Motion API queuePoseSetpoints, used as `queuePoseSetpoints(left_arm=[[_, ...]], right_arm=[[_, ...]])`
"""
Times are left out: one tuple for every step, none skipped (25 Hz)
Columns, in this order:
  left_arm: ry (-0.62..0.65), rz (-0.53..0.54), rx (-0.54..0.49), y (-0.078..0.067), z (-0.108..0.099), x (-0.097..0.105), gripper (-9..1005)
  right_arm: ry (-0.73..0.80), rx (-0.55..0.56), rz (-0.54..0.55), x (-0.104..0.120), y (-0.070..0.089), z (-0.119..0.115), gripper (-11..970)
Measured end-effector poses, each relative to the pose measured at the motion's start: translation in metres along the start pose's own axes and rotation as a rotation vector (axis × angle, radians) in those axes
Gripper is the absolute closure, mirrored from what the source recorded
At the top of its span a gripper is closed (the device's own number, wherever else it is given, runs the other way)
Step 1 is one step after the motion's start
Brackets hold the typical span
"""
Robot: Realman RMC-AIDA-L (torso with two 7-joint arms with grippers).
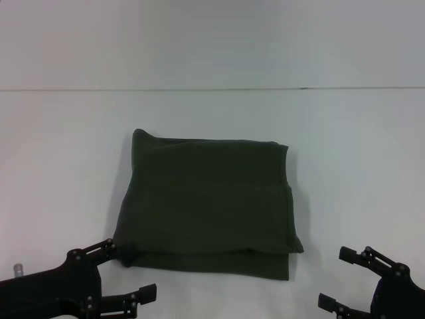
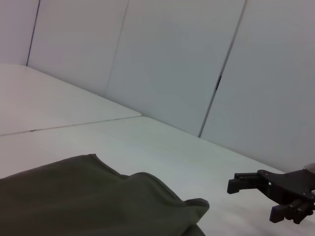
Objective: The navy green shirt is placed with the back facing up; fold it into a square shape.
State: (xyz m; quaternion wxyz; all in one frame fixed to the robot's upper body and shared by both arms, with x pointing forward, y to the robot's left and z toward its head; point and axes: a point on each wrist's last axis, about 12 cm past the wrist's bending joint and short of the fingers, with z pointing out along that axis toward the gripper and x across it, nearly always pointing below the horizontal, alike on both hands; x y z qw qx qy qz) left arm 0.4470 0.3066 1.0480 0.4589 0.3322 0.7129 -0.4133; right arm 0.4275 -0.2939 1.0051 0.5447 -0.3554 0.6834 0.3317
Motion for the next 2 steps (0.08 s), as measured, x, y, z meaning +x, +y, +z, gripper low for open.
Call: queuePoseSetpoints(left_arm=[[0.0,-0.001,0.001,0.0,0.0002,0.0,87],[0.0,-0.001,0.002,-0.0001,0.0005,0.0001,87]], right_arm=[[0.0,0.0,0.0,0.0,0.0,-0.0001,13],[0.0,0.001,0.0,0.0,0.0,-0.0003,13]])
